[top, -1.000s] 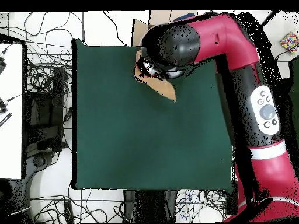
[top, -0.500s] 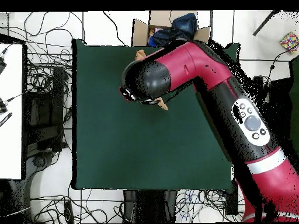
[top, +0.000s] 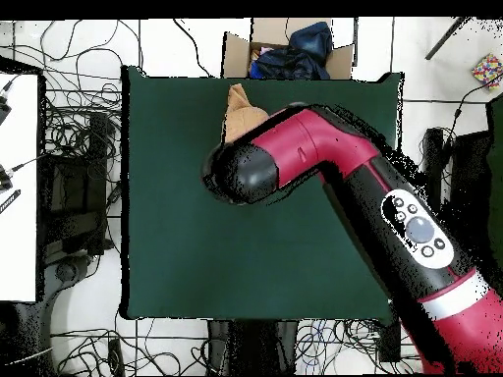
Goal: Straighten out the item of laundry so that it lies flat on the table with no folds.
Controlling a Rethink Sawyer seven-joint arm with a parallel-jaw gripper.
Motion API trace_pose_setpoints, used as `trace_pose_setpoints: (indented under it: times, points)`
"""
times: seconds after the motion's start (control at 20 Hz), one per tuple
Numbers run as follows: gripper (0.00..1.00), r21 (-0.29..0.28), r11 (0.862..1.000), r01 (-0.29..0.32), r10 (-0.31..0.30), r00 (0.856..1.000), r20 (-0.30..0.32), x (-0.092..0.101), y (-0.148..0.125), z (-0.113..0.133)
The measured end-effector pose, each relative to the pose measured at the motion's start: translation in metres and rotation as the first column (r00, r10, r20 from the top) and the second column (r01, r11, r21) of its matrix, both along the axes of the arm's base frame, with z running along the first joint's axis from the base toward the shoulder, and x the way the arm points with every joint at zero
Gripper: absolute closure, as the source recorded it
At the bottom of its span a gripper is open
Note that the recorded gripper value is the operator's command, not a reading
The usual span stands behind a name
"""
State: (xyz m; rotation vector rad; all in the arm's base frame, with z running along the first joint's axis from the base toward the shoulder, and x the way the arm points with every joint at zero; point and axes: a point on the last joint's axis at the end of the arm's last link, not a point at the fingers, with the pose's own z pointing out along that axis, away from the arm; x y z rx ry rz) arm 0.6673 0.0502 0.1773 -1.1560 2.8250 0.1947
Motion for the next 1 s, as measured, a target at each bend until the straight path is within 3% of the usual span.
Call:
trace_pose_setpoints:
  times: [0.7,1.0]
  points:
    - [1.00,0.008,0.992,0.125,-0.125,0.992,0.027,-0.072,-0.018,-0.052]
    - [1.00,-0.011,0.985,0.173,-0.173,0.985,0.013,-0.108,-0.022,-0.058]
